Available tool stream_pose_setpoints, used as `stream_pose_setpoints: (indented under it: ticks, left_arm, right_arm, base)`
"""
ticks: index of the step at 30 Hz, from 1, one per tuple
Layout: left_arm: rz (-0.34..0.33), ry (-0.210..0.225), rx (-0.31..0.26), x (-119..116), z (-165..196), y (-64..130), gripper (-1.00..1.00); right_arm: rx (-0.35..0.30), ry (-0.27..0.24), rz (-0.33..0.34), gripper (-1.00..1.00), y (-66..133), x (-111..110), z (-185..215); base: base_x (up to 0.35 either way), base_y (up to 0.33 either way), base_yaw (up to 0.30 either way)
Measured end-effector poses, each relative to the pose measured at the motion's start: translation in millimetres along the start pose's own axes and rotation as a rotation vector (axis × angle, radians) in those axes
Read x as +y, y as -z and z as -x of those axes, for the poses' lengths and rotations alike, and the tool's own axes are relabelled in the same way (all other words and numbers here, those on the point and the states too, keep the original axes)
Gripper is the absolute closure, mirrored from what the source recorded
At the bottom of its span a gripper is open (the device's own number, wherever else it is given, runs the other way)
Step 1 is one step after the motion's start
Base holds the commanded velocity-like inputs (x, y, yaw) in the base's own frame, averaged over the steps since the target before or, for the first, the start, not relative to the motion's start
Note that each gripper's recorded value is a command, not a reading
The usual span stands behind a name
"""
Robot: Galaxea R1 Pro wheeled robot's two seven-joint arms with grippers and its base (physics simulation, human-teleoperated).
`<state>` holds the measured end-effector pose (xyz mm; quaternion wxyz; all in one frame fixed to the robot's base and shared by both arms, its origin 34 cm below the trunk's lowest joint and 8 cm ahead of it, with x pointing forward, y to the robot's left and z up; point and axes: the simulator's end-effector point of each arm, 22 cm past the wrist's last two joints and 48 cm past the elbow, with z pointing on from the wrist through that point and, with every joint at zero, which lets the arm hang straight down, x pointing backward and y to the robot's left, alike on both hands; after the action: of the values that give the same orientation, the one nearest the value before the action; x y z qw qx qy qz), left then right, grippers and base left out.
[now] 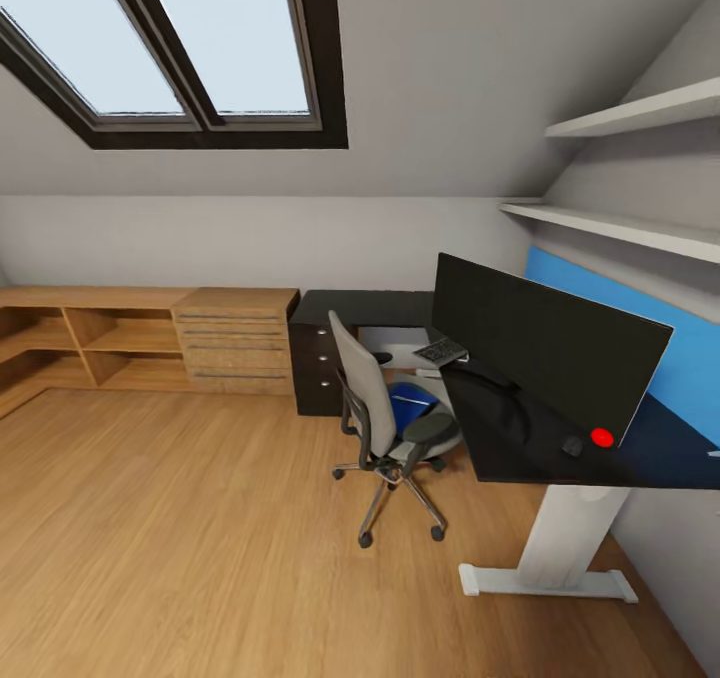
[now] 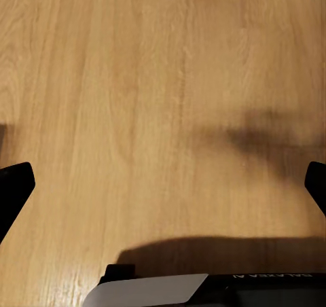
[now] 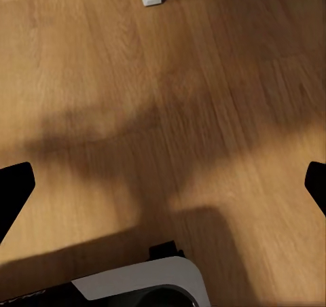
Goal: In the bedroom, organize the workspace by keeping the computer under the desk, ensuring the monitor is on the desk, placing the keyboard on the desk next to the monitor, placing the mouse on the desk next to the keyboard, moving the folder from the swivel chair onto the desk next to the mouse, stacking the notebook on top of the folder with the pen on top of the notebook, and positioning the swivel chair next to the desk.
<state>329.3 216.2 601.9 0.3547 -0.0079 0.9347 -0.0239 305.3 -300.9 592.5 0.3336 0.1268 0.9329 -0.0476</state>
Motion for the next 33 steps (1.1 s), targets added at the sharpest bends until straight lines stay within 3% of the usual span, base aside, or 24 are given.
stream_pose_setpoints:
  ticks: [14,23,33]
  left_arm:
    - [0.014,0.004,0.0,3,-5,-7.6,-1.0]
    - [0.055,0.061,-0.001,13,-12,-17.1,-1.0]
    - [0.061,0.071,0.004,15,-21,-28.1,-1.0]
  right_arm:
    - [-0.001,0.002,0.003,-1.0,-7.5,2,-4]
    - [-0.001,0.016,0.013,-1.0,-17.3,4,-11]
    - [-0.009,0.02,0.02,-1.0,-31.6,6,-13]
  base:
    - [0.0,0.001,-0.009]
    - [0.0,0.0,0.0]
    - [0.0,0.0,0.0]
